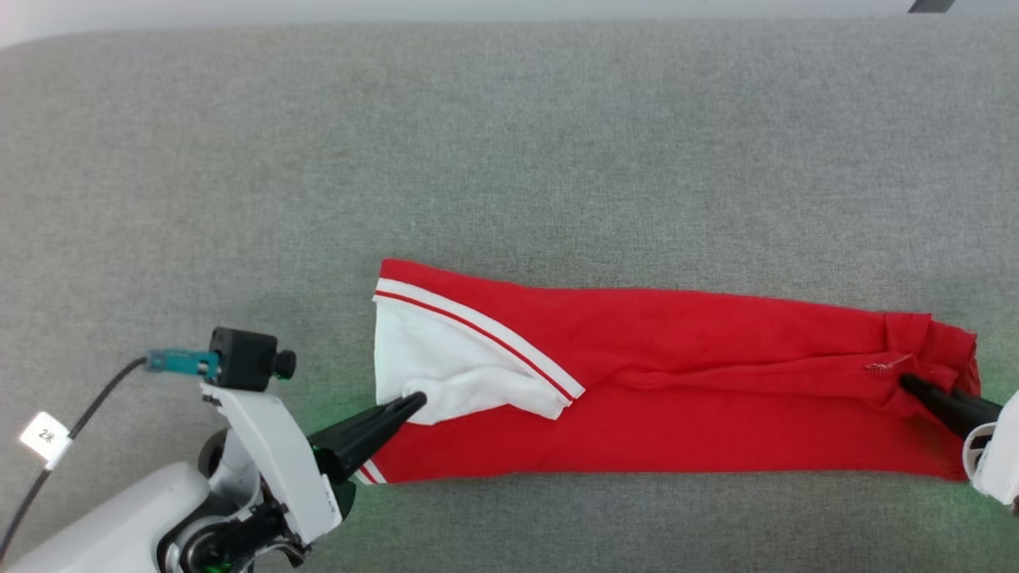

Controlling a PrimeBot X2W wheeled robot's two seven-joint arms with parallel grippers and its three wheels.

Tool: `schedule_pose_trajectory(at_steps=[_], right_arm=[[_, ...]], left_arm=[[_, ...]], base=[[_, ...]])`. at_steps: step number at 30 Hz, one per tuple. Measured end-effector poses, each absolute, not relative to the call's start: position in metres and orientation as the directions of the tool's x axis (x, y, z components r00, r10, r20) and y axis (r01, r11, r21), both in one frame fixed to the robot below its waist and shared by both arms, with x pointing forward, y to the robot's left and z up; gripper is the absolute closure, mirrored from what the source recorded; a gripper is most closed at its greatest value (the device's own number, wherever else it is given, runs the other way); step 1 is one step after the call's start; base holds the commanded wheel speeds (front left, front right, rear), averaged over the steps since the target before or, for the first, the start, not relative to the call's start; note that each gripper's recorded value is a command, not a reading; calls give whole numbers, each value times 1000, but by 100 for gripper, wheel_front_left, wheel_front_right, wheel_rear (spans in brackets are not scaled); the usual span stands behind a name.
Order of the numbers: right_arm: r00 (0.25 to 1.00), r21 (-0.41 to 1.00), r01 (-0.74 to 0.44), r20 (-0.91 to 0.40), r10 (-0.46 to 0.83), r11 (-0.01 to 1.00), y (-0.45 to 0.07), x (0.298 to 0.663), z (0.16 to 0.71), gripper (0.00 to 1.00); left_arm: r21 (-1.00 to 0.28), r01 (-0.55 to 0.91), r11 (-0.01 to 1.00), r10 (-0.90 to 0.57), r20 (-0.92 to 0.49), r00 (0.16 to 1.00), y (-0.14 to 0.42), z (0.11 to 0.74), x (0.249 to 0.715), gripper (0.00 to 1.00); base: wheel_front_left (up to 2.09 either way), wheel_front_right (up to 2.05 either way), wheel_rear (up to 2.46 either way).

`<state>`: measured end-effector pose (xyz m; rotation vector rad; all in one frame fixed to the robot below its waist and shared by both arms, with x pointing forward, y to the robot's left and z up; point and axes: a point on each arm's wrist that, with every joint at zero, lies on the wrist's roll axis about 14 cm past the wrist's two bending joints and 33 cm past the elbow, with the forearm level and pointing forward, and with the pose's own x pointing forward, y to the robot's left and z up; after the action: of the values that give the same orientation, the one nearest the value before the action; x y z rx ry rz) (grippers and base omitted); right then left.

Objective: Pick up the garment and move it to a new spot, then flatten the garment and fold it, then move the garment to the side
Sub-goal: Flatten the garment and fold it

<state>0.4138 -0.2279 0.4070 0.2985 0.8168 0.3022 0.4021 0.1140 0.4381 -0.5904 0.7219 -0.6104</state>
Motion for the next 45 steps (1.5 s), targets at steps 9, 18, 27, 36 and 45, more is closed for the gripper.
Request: schedule_pose_trajectory(at_steps=[9,18,27,36,45], right_arm=[[657,355,-151,-662,362,923,-224,424,396,58],[742,345,-175,-569,354,922,-232,431,431,0],[752,373,-142,-562,345,917,-250,416,444,0],[719,377,-62,-625,303,924,-272,401,434,0],[655,395,-6,-692,302,919,-279,401,428,0]], left_arm=[[-629,289,722,-649,-470,598,118,407,407,73],[-553,338,762,-591,-379,713,127,421,402,0],[-522,243,818,-418,-247,874,168,452,398,0],[-439,136,888,-214,-133,968,200,462,376,0],[-181,62,982,-70,-35,997,227,483,363,0]], base=[[0,0,0],[0,0,0],[0,0,0],[0,0,0],[0,0,0]])
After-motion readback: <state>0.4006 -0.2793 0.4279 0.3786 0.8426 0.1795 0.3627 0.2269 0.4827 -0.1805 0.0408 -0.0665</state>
